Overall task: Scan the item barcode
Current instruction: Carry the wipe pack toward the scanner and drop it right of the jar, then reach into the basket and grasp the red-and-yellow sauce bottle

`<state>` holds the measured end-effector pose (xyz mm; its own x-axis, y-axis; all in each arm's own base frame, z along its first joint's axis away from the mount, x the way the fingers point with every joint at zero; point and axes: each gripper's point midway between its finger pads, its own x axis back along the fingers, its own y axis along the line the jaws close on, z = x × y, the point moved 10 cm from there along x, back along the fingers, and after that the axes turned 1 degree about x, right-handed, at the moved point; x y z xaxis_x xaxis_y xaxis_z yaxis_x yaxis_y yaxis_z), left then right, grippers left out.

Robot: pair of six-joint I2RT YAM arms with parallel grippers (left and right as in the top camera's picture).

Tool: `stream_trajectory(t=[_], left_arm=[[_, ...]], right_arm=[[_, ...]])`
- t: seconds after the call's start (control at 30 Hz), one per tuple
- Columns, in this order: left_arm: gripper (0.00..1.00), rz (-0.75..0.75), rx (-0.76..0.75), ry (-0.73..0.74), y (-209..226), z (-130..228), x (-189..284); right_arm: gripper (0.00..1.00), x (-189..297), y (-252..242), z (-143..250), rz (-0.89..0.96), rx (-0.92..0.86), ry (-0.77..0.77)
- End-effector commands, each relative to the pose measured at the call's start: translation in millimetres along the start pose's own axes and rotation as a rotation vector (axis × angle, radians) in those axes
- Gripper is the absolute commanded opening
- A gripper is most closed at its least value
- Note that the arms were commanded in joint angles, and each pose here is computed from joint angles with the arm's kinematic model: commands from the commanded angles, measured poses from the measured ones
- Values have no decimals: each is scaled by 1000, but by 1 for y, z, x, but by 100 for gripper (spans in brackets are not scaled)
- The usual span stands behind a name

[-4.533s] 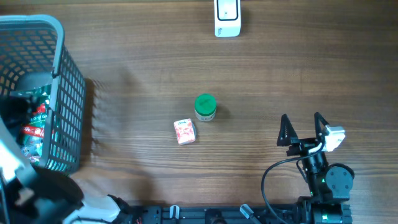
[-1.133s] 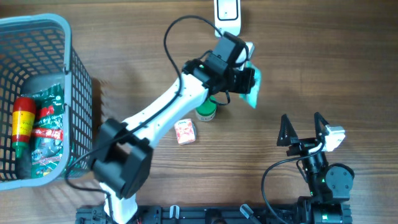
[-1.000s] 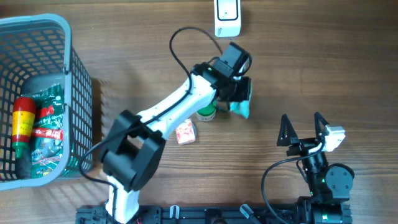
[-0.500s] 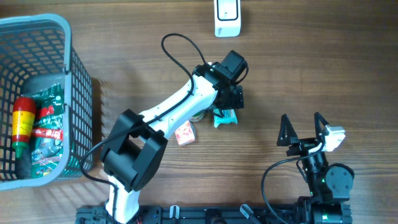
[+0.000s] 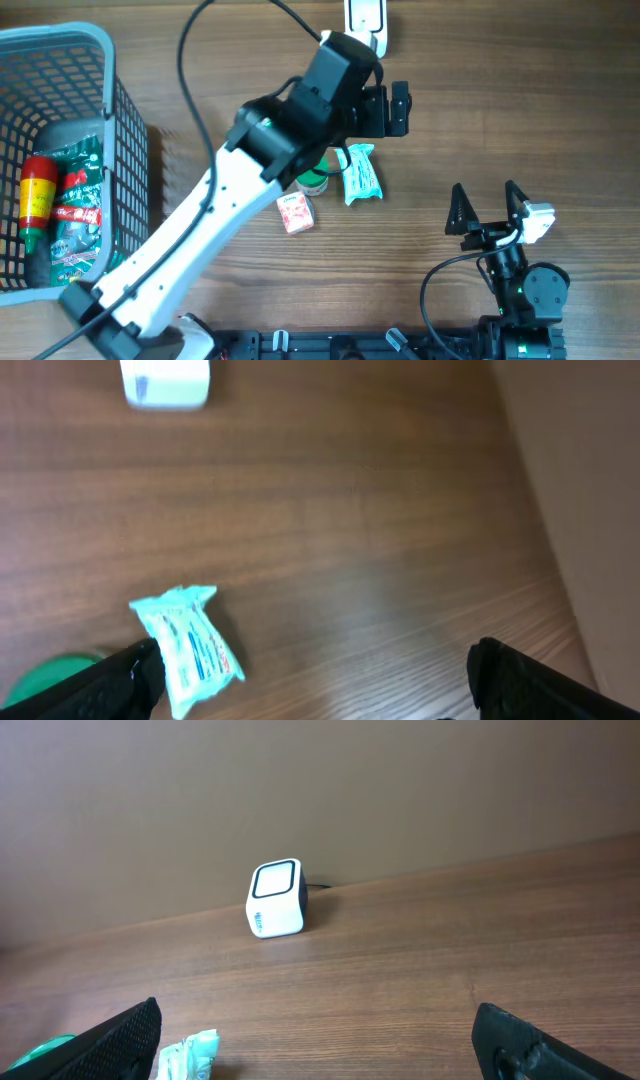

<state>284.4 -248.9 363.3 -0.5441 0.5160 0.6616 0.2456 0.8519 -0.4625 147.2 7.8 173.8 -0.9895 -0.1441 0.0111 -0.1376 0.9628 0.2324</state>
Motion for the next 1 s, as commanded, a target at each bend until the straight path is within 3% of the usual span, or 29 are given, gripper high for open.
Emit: stream_trajectory(t=[0.0, 0.37, 0.53, 0.7, 0.97], left_arm=[[100, -12, -50, -123, -3, -10, 36], [100, -289, -58, -428, 16, -28, 91], [100, -291, -42, -490, 18, -28, 115], [100, -412, -25, -559, 29, -27, 137], [100, -472, -26, -568, 35, -22, 147]], right_arm=[[99, 0, 0, 0, 5, -13, -5], [100, 0, 0, 0, 5, -13, -5], [100, 0, 0, 0, 5, -14, -5], [100, 0, 0, 0, 5, -13, -5], [100, 0, 0, 0, 5, -13, -5]])
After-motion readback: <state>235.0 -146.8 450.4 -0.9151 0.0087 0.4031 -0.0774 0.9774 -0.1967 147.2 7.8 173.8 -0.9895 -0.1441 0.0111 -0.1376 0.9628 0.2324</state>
